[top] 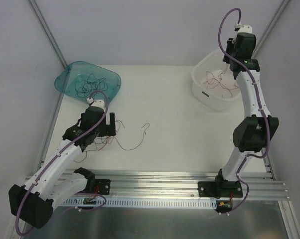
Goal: Untangle the cables
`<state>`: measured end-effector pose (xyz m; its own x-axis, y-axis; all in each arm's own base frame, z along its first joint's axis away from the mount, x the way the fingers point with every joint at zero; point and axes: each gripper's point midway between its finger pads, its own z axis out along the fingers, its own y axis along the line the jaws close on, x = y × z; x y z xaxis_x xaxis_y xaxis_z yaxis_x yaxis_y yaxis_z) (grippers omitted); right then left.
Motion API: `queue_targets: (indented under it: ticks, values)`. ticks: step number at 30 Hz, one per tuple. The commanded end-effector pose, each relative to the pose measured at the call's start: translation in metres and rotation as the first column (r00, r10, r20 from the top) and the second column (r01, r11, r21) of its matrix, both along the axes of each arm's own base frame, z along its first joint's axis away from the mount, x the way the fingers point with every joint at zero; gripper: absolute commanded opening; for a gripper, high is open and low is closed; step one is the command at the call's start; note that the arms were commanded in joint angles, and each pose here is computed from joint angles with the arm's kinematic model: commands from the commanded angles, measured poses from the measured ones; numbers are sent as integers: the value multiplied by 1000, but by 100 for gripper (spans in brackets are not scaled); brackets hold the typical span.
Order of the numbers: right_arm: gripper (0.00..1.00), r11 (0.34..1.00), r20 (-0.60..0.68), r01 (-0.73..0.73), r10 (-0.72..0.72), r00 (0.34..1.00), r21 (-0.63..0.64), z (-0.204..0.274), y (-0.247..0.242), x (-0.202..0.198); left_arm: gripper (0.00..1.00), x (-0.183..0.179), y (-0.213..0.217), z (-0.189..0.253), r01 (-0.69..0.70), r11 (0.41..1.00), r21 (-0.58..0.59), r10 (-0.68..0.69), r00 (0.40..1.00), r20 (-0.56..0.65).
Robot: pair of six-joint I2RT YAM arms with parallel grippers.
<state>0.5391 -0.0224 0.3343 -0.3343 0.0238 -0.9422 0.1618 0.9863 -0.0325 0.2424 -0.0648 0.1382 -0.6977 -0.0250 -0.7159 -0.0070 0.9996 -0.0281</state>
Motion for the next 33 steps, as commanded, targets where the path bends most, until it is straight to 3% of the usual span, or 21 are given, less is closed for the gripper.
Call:
queue_targets:
  ticks: [1,6,9,15,16,19,20,22,23,28,33]
  values:
    - [35,998,57,50,-49,997,-26,17,-11,17,99,1,5,-4,-11,1000,17,11,1000,-9]
    - [67,999,-27,-19,20,999,46,-8,15,0,99,3,6,-7,-17,1000,9,17,999,-27]
    - [77,992,-37,-113,115,993,53,-2,51,-22,99,3,5,-6,-19,1000,-8,19,999,-30]
    - [78,914,-165,-385,402,901,127,-30,157,-99,99,4,7,-9,-54,998,-40,52,998,-45]
    - [78,872,-226,-462,488,843,161,-55,188,-122,99,5,8,-11,-61,997,-43,58,997,-55]
    - [78,815,-263,-534,578,772,226,-76,235,-169,99,5,8,-17,-74,996,-55,70,994,-87]
    - [78,800,-315,-545,600,735,253,-103,243,-188,99,6,8,-18,-78,995,-58,73,993,-94]
    - [79,752,-287,-590,658,696,293,-107,272,-219,99,6,4,-25,-69,996,-65,60,990,-129]
    - [78,749,-330,-585,663,672,312,-132,275,-235,98,6,3,-28,-63,996,-69,53,988,-142]
    - [79,668,-333,-658,744,580,347,-156,311,-303,95,8,-1,-45,-61,996,-69,44,973,-227]
    - [79,600,-343,-707,798,495,375,-180,332,-353,83,12,1,-58,-104,992,-70,80,953,-291]
